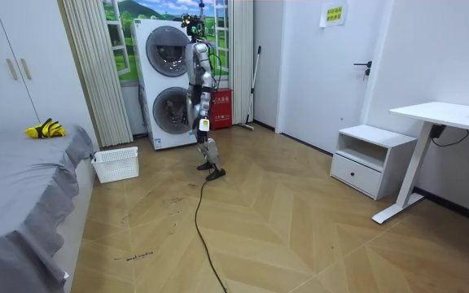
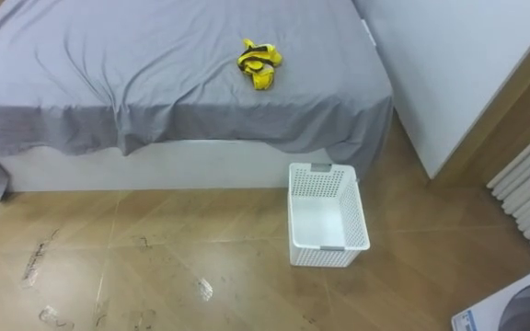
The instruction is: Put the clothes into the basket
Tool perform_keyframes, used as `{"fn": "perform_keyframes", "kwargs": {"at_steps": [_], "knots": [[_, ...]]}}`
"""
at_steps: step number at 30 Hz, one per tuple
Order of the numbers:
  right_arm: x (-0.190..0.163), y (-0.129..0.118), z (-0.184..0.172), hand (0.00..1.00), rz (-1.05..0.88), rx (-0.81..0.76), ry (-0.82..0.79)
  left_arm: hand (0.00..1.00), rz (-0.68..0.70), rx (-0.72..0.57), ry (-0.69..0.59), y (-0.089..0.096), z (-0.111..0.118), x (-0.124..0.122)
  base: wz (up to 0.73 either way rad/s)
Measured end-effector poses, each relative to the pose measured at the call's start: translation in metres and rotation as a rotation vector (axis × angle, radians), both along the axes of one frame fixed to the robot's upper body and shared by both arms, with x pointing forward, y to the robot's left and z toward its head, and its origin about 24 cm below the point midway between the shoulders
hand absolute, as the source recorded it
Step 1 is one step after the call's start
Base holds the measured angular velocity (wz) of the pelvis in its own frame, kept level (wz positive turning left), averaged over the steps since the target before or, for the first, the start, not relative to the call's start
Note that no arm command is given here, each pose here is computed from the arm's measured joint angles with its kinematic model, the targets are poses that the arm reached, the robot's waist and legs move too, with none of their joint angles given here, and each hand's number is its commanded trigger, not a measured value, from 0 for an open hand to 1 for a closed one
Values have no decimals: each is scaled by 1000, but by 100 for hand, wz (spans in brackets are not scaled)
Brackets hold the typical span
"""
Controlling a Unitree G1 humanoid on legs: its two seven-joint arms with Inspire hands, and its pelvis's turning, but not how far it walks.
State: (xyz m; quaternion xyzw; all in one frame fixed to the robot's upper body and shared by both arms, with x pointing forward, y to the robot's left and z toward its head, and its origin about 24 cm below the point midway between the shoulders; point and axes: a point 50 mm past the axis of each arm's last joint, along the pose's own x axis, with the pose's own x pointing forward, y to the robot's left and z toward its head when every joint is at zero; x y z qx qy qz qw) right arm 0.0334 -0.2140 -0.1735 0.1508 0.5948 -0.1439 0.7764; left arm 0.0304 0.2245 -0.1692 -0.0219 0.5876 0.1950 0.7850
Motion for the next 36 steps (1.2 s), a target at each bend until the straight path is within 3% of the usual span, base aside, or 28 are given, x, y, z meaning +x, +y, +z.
{"fn": "perform_keyframes", "kwargs": {"at_steps": [7,16,20,25,30,36], "knots": [[0,0,0,0,21,1,4,0,-11,4,-19,0,1,4,0],[4,1,0,0,39,4,-13,0,90,-3,-71,5,3,9,1],[1,-6,1,0,15,-29,3,0,157,-20,-155,1,5,20,-2],[-2,-7,1,0,37,-32,24,0,213,-20,-144,2,5,4,-42],[1,-11,2,0,34,-39,6,0,208,-17,-159,2,5,8,3],[15,-10,5,0,17,-51,-69,0,95,-22,-150,-5,4,16,11]]}}
